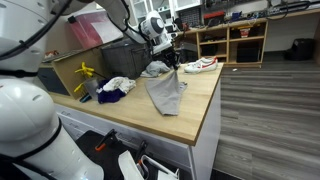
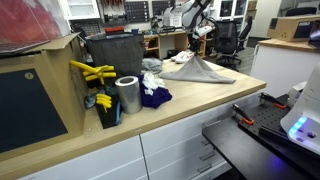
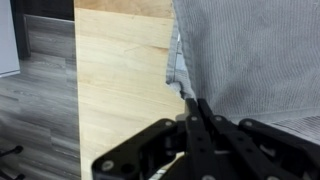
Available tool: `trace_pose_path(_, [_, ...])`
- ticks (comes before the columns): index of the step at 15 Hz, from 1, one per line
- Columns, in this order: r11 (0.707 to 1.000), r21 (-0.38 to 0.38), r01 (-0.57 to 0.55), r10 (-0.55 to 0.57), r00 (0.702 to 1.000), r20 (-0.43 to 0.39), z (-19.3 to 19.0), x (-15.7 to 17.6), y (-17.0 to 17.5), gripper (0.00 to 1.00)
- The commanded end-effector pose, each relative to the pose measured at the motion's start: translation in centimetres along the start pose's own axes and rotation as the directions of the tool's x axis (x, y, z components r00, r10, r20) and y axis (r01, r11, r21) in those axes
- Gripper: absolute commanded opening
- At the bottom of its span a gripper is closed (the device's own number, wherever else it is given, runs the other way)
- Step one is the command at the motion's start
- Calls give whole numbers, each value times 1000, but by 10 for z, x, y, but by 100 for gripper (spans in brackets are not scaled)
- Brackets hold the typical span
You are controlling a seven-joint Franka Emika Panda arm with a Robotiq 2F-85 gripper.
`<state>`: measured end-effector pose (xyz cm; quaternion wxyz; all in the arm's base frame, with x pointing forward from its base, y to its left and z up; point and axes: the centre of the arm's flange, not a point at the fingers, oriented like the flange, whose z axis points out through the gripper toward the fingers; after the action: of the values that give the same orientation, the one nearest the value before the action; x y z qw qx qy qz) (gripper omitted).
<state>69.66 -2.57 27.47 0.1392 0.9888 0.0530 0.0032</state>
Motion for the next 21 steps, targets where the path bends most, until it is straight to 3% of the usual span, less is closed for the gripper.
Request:
trace_pose_path(1, [999, 17, -35, 34, 998, 53, 18, 4, 15, 1])
trace_pose_path(9, [994, 6, -108, 106, 985, 133, 60, -10, 43, 1])
trace_pose_path(20, [989, -8, -151, 150, 977, 151, 65, -13, 51, 1])
trace_pose_path(21, [988, -6, -153, 152, 976, 157, 66, -14, 50, 26])
